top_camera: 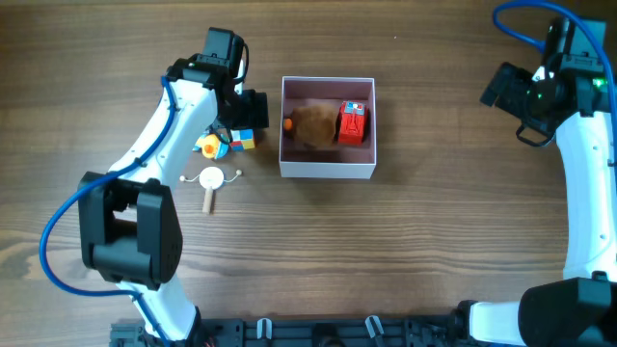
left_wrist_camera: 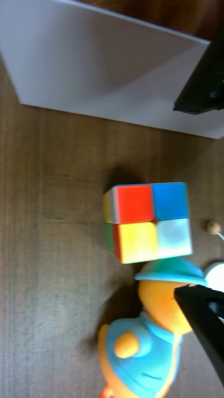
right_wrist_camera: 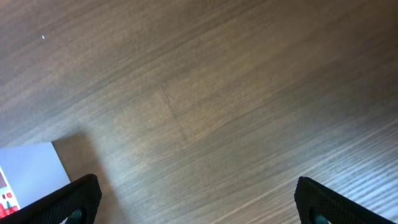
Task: Pack container
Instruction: 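Carry the Rubik's cube into the box and release it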
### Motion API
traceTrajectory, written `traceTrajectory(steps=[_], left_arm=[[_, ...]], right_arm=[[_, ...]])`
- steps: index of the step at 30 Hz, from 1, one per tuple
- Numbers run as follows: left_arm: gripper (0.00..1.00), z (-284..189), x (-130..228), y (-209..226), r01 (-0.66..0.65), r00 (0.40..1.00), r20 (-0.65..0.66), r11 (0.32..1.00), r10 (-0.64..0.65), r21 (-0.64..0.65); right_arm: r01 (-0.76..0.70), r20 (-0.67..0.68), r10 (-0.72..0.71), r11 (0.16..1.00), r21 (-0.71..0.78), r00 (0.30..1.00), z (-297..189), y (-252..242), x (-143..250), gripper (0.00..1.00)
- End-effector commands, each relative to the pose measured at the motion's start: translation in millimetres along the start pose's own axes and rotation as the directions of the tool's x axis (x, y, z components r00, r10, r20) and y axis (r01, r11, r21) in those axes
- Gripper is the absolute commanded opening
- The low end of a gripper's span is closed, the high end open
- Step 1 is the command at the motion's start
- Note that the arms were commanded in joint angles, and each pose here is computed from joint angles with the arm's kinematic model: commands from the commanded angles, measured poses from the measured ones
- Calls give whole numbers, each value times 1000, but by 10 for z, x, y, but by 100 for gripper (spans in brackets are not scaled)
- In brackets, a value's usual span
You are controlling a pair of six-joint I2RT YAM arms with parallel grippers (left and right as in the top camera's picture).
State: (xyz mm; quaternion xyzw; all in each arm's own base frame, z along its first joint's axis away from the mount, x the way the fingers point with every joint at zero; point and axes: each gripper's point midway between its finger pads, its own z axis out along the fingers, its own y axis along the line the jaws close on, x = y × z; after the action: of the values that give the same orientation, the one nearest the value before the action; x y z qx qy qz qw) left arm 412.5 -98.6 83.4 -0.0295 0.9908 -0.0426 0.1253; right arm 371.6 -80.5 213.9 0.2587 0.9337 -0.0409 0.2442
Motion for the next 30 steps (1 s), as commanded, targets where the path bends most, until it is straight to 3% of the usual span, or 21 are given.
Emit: traceTrajectory(steps=[1, 3, 11, 15, 21, 30], left_arm=[[86, 158, -51, 34, 27, 1000, -6, 999, -27, -29], [78, 252, -23, 74, 26, 999, -25, 998, -28, -53], [79, 556, 103, 155, 31, 995, -95, 995, -41, -99], [74, 556, 95, 177, 41, 995, -89, 993, -52, -112], [52, 556, 94, 183, 41, 995, -88, 992, -51, -116], [51, 515, 122, 156, 42, 993, -104, 994, -53, -101]], right_arm=[[-13, -7, 13, 1000, -5, 1000, 51, 11, 4, 100], [-13, -7, 13, 1000, -5, 1000, 51, 11, 4, 100], [-13, -7, 13, 1000, -5, 1000, 51, 12, 3, 100], [-13, -7, 13, 1000, -5, 1000, 51, 11, 4, 100], [-13, -7, 13, 1000, -5, 1000, 51, 11, 4, 100], [-13, -7, 13, 1000, -5, 1000, 51, 11, 4, 100]])
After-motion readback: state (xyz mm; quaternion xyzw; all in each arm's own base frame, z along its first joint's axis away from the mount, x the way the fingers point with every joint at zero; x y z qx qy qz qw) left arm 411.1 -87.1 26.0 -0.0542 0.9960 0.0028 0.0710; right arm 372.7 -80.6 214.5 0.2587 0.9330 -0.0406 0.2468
